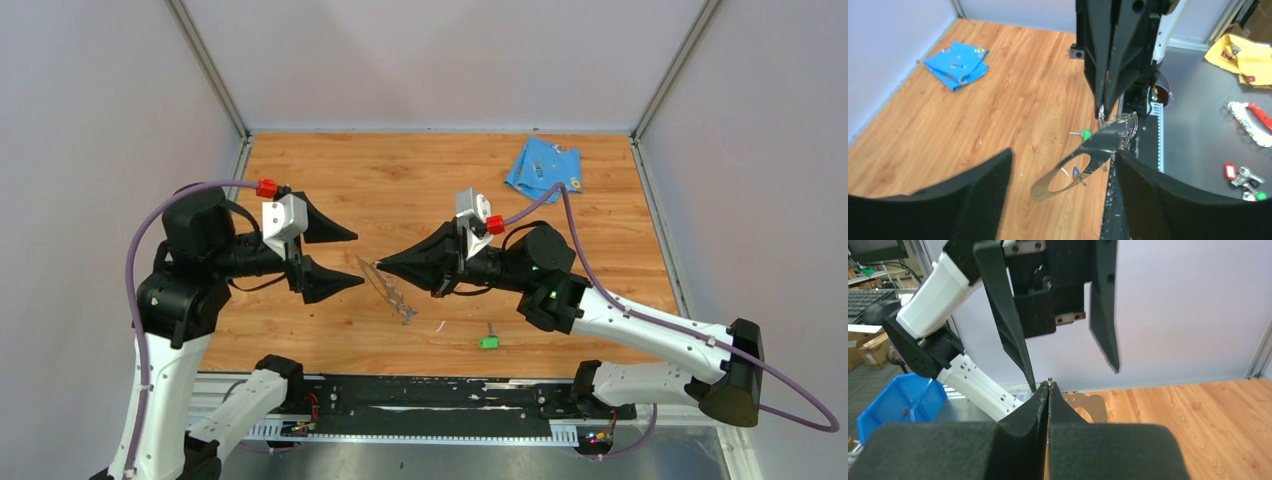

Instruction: Put the keys on the keyring

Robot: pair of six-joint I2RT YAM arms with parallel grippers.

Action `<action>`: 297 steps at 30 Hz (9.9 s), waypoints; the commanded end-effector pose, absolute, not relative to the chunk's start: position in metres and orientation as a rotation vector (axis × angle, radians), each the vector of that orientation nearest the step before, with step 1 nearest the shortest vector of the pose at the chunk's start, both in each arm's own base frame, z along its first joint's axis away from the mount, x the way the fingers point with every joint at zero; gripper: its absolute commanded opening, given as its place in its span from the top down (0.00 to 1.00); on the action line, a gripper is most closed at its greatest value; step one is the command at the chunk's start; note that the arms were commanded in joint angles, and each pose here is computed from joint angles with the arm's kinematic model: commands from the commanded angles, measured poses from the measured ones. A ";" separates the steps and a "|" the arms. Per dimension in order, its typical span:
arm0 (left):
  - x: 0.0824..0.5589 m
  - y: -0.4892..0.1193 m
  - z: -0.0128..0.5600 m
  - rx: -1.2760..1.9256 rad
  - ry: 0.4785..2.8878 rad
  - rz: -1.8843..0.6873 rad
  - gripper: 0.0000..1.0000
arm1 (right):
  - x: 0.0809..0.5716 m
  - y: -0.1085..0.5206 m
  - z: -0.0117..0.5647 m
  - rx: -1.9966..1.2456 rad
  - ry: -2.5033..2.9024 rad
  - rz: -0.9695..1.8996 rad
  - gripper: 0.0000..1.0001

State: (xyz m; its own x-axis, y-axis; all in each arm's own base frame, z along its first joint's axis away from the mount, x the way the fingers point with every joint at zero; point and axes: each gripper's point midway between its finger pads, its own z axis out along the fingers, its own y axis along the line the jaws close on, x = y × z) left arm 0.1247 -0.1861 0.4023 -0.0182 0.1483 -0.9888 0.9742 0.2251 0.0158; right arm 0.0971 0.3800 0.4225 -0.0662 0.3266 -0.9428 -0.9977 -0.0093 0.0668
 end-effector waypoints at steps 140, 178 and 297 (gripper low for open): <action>0.150 -0.199 0.369 0.820 1.505 -1.011 1.00 | 0.129 0.356 0.410 -0.819 1.178 1.192 0.32; 0.181 -0.175 0.378 0.737 1.485 -0.744 1.00 | 0.173 0.394 0.322 -0.888 1.336 0.538 1.00; 0.170 -0.177 0.326 1.610 1.668 -0.374 1.00 | 0.139 0.360 0.370 -1.220 1.127 1.168 0.47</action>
State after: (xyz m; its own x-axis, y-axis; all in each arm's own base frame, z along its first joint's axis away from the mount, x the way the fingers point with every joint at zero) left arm 0.1770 -0.1791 0.3235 0.0709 0.6836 -0.7264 0.9376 0.2029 0.2825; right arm 0.1655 0.3618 0.3575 0.0660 0.0042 -0.9978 -0.9785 0.1963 -0.0639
